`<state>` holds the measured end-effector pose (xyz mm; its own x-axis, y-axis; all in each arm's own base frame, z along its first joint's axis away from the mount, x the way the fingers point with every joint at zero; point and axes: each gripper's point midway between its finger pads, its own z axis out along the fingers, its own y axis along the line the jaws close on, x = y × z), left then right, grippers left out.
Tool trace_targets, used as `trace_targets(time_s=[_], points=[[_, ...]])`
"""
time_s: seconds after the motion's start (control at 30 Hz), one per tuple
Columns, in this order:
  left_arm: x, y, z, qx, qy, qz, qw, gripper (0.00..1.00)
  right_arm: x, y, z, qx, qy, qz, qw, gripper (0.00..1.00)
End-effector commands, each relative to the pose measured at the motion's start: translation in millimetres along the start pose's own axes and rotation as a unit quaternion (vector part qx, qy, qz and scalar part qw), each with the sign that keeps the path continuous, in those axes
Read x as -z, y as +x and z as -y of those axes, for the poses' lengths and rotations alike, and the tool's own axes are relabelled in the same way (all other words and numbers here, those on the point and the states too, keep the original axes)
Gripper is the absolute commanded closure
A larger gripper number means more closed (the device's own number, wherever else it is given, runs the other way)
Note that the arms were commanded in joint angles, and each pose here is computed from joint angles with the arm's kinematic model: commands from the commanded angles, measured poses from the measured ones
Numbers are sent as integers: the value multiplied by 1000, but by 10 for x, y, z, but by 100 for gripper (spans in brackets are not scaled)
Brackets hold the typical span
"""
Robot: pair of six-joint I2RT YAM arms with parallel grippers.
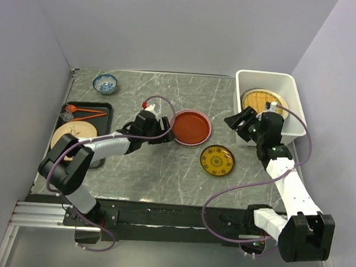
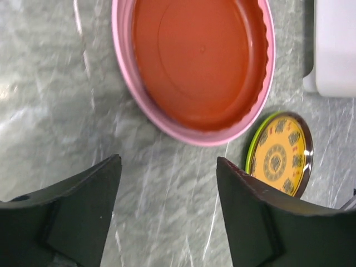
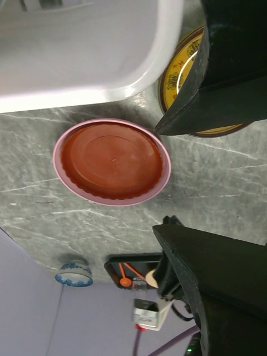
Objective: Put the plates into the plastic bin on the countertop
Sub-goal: Pick up the plate at the center of the board.
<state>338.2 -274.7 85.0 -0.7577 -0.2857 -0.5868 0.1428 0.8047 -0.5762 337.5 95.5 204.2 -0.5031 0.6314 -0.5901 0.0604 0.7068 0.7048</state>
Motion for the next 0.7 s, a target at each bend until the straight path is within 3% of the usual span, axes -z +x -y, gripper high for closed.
trace_targets(time_s=[0.0, 0.23, 0.67], points=[[-125, -251, 176, -8, 18, 25, 999, 28, 96, -48, -111, 10, -27, 27, 999, 28], [-313, -388, 208, -21, 10, 26, 999, 35, 204, 73, -61, 13, -26, 23, 999, 28], [-655, -571, 115, -37, -5, 25, 999, 36, 295, 216, 48, 18, -12, 12, 1000, 28]])
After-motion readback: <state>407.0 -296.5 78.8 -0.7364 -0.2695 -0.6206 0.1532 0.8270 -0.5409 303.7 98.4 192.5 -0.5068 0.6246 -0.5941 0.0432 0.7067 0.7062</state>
